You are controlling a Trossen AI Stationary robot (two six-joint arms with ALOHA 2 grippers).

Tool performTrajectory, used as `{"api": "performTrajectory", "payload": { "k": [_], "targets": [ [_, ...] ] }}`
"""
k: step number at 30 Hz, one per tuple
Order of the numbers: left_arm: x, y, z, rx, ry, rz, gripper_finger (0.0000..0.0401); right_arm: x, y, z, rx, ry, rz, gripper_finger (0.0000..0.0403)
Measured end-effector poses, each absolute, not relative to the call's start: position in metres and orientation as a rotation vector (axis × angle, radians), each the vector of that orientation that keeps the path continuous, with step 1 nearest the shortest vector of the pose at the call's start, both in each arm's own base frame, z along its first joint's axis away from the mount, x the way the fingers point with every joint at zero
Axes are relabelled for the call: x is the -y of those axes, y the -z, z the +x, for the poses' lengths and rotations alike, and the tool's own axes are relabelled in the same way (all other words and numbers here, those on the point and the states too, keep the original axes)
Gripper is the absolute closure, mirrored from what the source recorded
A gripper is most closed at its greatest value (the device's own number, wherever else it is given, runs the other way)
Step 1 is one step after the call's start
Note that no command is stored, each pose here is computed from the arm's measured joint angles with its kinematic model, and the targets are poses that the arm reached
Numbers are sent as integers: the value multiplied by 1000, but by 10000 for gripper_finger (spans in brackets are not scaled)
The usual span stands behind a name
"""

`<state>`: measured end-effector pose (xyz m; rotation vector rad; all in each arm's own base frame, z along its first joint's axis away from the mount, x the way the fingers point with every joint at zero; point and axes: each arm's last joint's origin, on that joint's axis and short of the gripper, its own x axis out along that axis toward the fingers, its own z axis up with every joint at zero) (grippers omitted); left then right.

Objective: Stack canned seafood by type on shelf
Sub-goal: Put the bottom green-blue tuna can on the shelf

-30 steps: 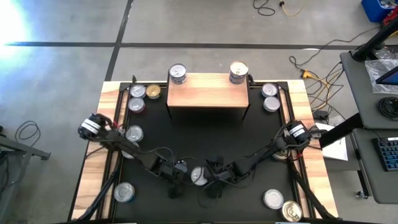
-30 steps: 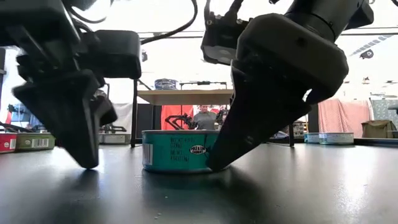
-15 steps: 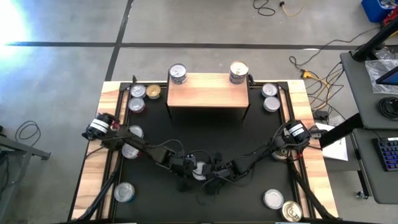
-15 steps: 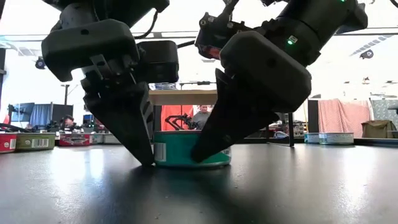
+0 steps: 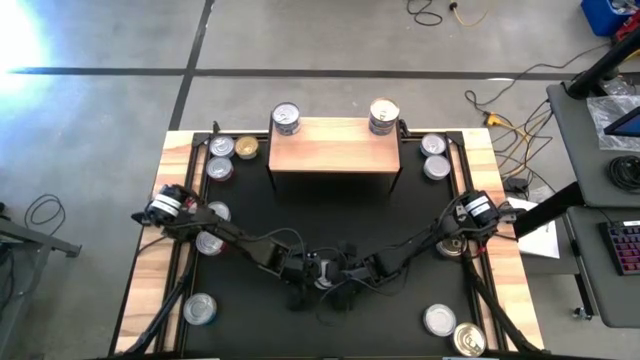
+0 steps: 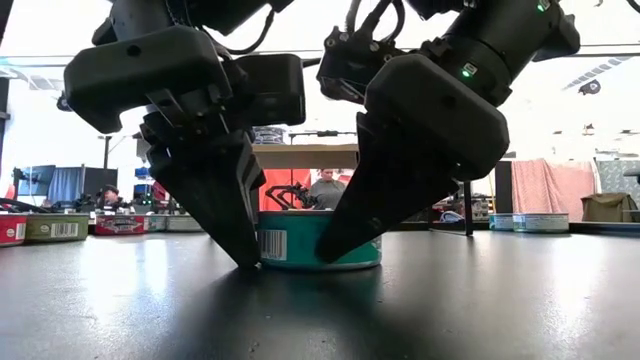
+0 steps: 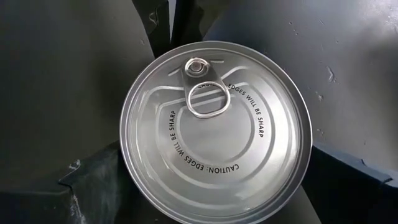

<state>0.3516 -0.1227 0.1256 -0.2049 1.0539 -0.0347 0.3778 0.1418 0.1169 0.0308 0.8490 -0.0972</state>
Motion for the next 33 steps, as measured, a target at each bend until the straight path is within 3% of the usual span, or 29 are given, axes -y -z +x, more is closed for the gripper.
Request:
{"api": "performTrajectory", "payload": {
  "k": [5,10,20,33],
  "targets": [
    [123,-127,353,-1047,28,-182,400,-141,-116,377,-848,113,64,4],
    [122,-127,353,-1045,28,-170,399,-141,-116,377,-850,125,88,36],
    [120,-131,354,-1040,16,-186,399,-141,-115,376,-858,141,112,37],
    [97,-203,311,-1023,-142,-54,399,-139,-169,366,-817,132,182,37]
  ]
}}
